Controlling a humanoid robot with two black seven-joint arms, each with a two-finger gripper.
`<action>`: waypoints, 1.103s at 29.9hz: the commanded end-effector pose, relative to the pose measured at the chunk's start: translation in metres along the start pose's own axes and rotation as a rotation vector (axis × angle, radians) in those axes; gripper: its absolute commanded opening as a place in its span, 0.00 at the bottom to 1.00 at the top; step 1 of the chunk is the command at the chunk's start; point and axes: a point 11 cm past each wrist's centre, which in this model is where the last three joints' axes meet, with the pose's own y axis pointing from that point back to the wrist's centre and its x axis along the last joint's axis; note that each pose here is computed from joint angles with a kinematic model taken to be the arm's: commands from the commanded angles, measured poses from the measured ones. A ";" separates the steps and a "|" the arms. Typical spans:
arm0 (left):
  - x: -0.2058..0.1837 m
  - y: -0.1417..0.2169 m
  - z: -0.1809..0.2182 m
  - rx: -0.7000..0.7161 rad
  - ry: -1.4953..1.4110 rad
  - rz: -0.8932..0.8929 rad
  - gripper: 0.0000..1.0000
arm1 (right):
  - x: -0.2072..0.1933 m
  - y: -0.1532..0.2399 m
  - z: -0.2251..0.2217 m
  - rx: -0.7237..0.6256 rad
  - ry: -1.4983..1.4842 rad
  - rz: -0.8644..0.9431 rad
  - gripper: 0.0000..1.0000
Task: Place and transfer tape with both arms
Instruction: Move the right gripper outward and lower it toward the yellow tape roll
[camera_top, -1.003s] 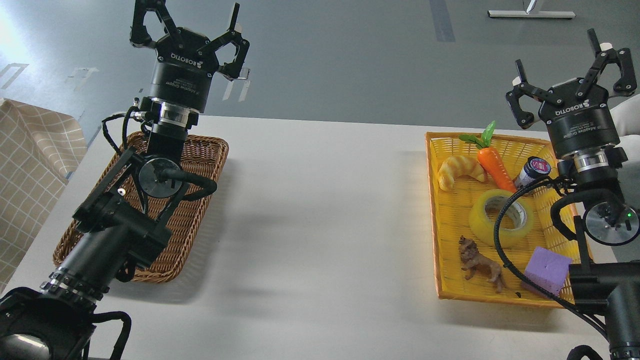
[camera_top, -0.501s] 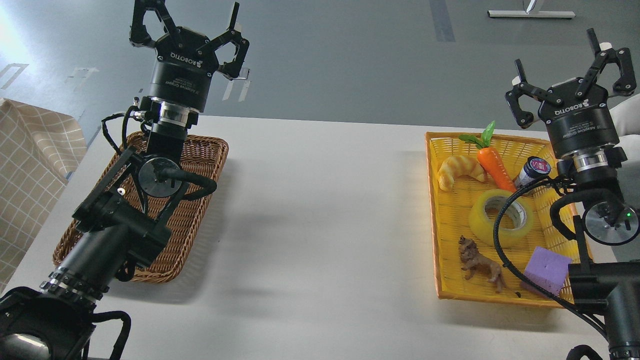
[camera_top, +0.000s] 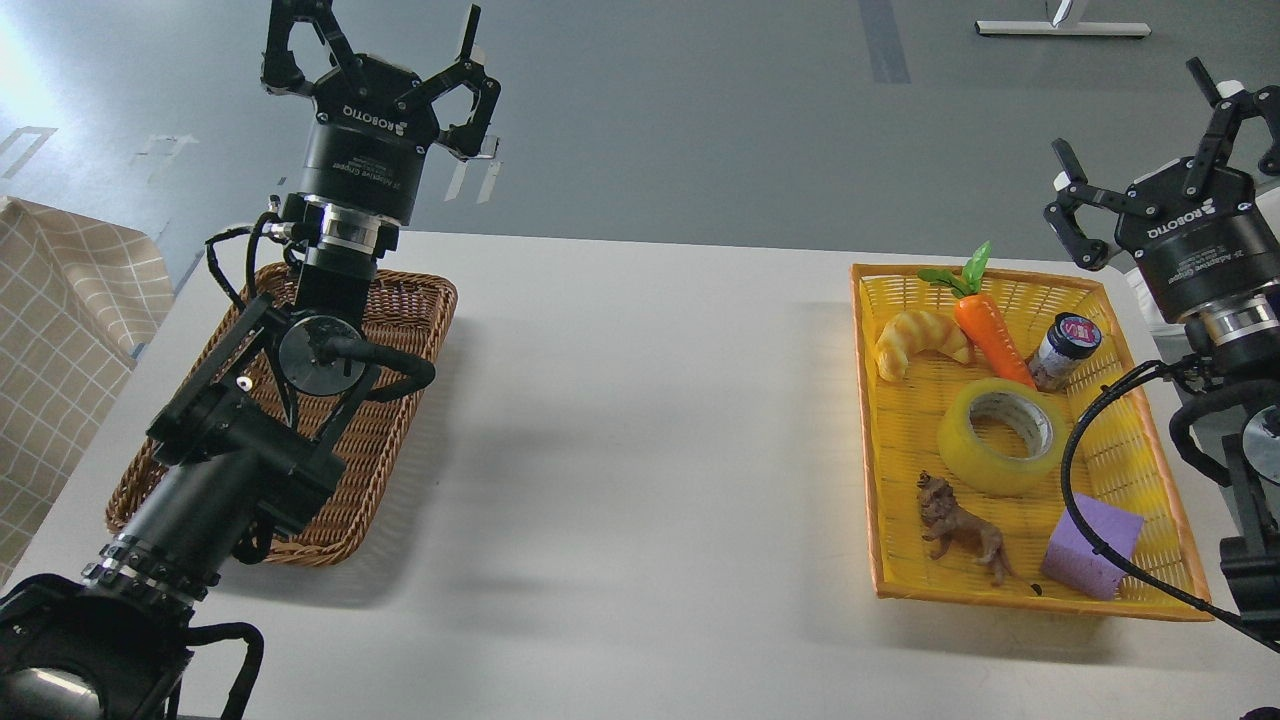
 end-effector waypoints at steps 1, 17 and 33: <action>0.000 0.000 -0.001 0.007 0.000 0.000 0.98 | 0.007 0.005 -0.008 -0.100 0.136 0.001 1.00; 0.000 0.001 -0.003 0.018 0.000 0.001 0.98 | 0.013 0.003 -0.010 -0.539 0.750 -0.078 1.00; 0.001 0.002 -0.002 0.017 -0.003 0.002 0.98 | 0.013 0.008 -0.025 -0.850 1.145 -0.138 1.00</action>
